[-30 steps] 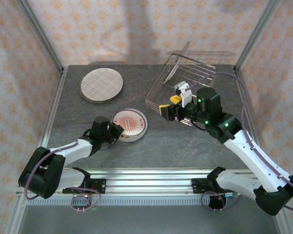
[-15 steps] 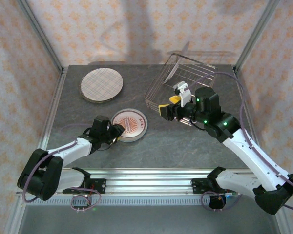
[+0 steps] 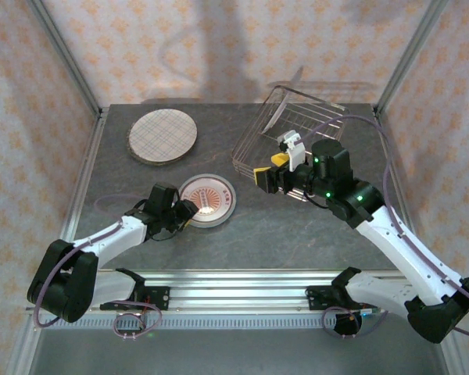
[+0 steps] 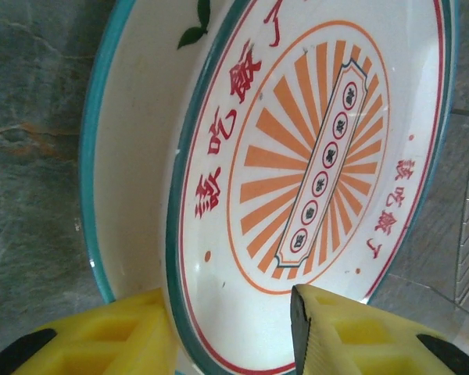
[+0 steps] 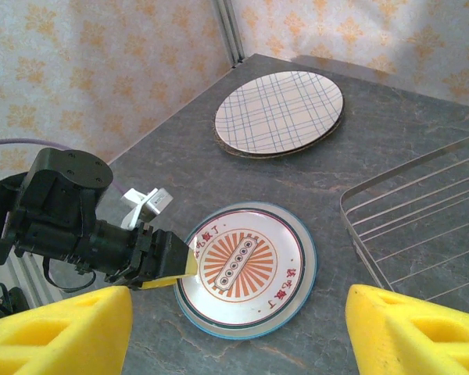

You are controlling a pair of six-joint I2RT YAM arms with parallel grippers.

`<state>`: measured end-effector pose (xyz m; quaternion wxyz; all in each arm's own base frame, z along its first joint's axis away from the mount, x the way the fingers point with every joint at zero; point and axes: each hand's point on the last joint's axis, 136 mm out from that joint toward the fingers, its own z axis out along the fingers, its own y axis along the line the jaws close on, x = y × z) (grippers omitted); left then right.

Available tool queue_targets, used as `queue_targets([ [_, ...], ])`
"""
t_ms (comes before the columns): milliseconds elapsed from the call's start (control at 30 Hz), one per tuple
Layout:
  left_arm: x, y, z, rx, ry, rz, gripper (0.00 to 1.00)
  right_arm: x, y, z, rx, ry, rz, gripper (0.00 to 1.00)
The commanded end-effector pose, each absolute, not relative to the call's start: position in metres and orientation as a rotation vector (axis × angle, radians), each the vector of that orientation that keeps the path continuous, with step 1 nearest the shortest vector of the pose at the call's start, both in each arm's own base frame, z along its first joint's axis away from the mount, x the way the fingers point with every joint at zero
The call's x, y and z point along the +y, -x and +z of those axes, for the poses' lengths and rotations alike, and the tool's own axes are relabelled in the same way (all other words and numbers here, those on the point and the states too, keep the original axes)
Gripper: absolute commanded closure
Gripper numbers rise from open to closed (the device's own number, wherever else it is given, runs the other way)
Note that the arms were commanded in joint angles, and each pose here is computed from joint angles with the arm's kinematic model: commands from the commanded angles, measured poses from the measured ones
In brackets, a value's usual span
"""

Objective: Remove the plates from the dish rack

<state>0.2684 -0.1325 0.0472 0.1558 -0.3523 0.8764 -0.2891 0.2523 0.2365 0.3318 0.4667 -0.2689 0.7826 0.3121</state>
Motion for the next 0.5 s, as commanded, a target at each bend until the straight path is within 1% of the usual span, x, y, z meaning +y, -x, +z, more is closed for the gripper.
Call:
queue_targets([
  [0, -0.123, -0.2684, 0.0473, 2.534, 1.009, -0.737, 0.58, 0.2408, -0.2526, 0.3543, 1.856, 0.647, 0.794, 0.28],
  [467, -0.1168, -0.2614, 0.0484, 2.6, 0.996, -0.625, 0.57, 0.235, -0.2577, 0.3544, 1.866, 0.607, 0.758, 0.28],
])
